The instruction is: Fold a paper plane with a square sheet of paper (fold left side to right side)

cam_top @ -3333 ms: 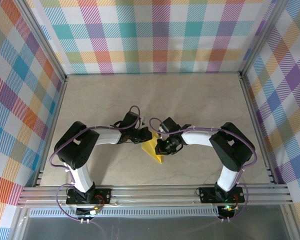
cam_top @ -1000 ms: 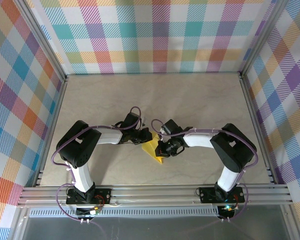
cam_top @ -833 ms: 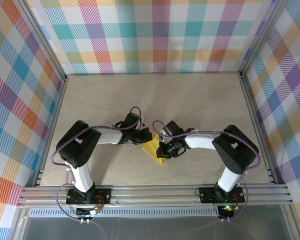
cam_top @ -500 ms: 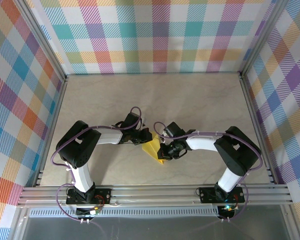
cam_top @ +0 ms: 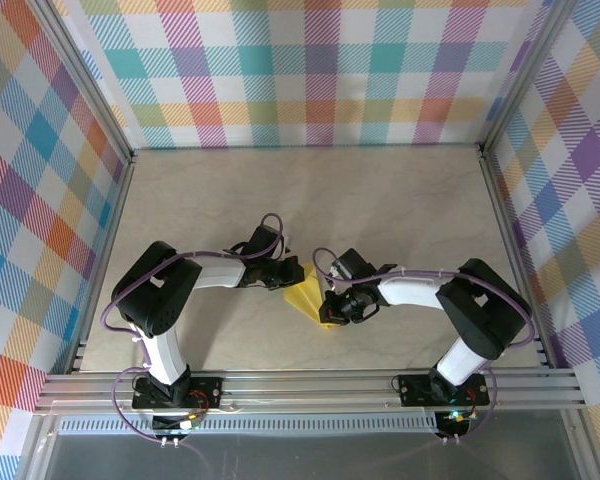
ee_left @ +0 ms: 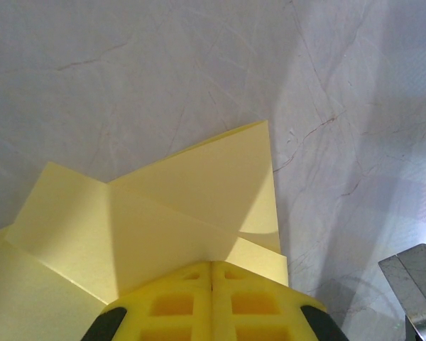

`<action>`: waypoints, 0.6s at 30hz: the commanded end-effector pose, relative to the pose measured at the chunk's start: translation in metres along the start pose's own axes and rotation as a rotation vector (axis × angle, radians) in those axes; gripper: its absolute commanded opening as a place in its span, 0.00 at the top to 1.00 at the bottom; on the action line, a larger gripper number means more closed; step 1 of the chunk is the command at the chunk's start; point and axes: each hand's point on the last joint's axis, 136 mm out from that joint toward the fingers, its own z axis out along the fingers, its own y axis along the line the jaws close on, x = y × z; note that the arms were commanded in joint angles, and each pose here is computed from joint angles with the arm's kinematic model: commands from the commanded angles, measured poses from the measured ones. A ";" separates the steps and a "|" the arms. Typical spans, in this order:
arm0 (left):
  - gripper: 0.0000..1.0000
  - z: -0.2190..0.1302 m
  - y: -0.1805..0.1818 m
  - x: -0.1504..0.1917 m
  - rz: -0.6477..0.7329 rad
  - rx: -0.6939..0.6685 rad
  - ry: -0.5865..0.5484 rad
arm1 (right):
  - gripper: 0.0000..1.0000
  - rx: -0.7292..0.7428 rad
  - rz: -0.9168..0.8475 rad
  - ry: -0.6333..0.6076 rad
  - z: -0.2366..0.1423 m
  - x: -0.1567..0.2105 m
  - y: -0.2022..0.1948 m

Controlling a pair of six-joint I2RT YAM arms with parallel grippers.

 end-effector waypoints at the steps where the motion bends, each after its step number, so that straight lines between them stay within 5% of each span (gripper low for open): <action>1: 1.00 -0.001 0.036 0.009 -0.025 -0.146 0.016 | 1.00 0.128 0.116 0.128 0.003 0.044 -0.038; 18: 1.00 -0.004 0.016 0.000 -0.001 -0.084 0.009 | 1.00 0.075 0.093 0.108 -0.007 0.042 -0.023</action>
